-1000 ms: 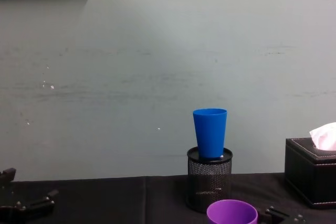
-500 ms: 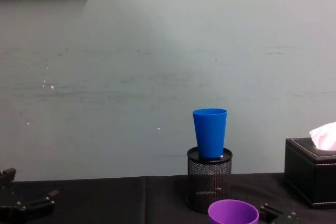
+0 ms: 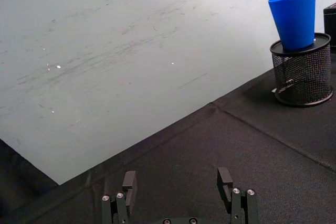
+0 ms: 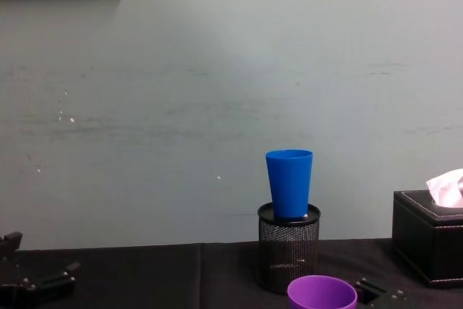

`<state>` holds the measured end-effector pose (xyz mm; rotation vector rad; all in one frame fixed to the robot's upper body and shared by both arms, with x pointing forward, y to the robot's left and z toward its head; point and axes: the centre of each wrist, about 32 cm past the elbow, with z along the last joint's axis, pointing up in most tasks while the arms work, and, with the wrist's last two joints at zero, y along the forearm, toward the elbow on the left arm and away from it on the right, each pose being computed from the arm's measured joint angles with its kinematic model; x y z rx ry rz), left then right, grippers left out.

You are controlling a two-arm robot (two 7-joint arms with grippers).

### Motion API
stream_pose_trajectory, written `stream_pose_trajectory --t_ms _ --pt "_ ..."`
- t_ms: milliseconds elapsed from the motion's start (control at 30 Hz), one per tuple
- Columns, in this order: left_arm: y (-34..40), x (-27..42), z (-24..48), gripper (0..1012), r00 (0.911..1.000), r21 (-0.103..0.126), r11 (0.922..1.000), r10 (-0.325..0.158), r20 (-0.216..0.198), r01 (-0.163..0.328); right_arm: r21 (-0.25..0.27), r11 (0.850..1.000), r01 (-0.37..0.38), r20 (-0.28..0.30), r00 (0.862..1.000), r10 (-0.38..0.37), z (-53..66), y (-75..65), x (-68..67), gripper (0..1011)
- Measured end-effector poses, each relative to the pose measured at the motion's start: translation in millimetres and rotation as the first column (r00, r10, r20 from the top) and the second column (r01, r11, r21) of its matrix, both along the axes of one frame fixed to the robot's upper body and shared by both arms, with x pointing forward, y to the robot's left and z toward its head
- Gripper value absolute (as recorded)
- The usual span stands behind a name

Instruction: Pick up one cup with a gripper and tap it against the other cup.

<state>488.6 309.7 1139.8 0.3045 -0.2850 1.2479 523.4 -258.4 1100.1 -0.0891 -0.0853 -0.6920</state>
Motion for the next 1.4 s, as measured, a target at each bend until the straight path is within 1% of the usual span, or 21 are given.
stream_pose_trajectory --t_ms 233,667,767,833,867,900,933,1200,1400 --pt "0.0 0.0 0.0 1005 1.0000 0.000 1.0000 0.000 0.000 0.000 0.017 1.000 0.010 -0.015 1.000 -0.010 -1.7 -0.4 1.2 1003" --pt "0.0 0.0 0.0 1005 1.0000 0.000 1.0000 0.000 0.000 0.000 0.019 1.000 0.016 -0.020 1.000 -0.016 -2.8 -0.3 1.0 995" --pt "0.0 0.0 0.0 1005 1.0000 0.000 1.0000 0.000 0.000 0.000 0.019 1.000 0.016 -0.020 1.000 -0.015 -2.7 -0.3 0.9 932" --pt "0.0 0.0 0.0 1005 1.0000 0.000 1.0000 0.000 0.000 0.000 0.019 1.000 0.016 -0.020 1.000 -0.015 -2.6 -0.3 0.9 862" --pt "0.0 0.0 0.0 1005 1.0000 0.000 1.0000 0.000 0.000 0.000 0.019 1.000 0.016 -0.020 1.000 -0.015 -2.6 -0.3 0.9 840" --pt "0.0 0.0 0.0 1005 1.0000 0.000 1.0000 0.000 0.000 0.000 0.019 1.000 0.015 -0.021 1.000 -0.015 -2.6 -0.2 0.9 840" --pt "0.0 0.0 0.0 1005 1.0000 0.000 1.0000 0.000 0.000 0.000 0.019 1.000 0.015 -0.021 1.000 -0.015 -2.6 -0.2 0.9 792" --pt "0.0 0.0 0.0 1005 1.0000 0.000 1.0000 0.000 0.000 0.000 0.019 1.000 0.015 -0.020 1.000 -0.014 -2.4 -0.2 0.9 741" --pt "0.0 0.0 0.0 1005 1.0000 0.000 1.0000 0.000 0.000 0.000 0.023 1.000 0.018 -0.021 1.000 -0.018 -1.8 -1.6 0.4 734"
